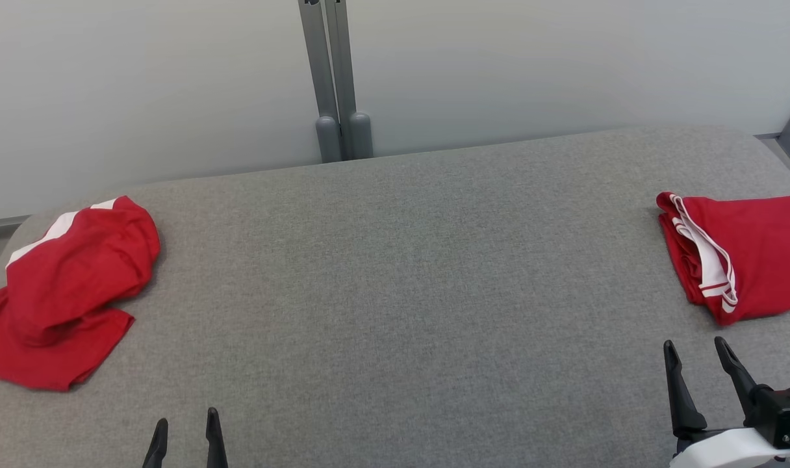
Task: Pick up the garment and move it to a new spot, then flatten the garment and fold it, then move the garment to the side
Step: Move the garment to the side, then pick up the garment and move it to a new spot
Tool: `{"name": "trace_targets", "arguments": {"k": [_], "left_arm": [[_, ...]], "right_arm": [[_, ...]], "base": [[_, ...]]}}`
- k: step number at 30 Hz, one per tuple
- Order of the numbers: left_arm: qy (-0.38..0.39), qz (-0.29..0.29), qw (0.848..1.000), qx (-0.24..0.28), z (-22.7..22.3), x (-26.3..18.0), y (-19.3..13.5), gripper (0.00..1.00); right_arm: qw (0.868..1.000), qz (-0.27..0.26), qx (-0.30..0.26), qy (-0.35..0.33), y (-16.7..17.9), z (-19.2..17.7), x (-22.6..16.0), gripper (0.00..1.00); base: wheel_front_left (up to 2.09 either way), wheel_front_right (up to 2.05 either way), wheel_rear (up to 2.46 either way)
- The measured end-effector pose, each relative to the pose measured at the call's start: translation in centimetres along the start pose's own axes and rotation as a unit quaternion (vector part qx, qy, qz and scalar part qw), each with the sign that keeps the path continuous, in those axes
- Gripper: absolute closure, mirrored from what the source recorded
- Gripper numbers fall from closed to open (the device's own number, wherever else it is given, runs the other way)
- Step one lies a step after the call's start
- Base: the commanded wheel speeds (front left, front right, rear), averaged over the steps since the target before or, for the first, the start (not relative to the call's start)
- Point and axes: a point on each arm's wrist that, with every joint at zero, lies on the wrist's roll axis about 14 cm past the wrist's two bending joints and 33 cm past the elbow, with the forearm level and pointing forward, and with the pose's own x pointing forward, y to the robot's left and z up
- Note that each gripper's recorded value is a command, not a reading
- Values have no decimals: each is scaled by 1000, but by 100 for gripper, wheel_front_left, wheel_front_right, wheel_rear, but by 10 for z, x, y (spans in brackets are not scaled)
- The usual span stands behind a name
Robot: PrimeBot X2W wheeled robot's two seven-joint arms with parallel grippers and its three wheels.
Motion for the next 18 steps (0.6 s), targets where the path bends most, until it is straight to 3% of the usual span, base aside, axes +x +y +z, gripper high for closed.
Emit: {"name": "trace_targets", "arguments": {"k": [12, 18], "left_arm": [[-11, 4, 1000, -1, 6, -2, 2, 0], [-30, 52, 998, -4, 16, -14, 28, 0]], "right_arm": [[1000, 20, -2, -1, 11, 1, 8, 0], [997, 78, 2, 1, 49, -1, 20, 0]], "base": [[0, 0, 0], [0, 0, 0]]}}
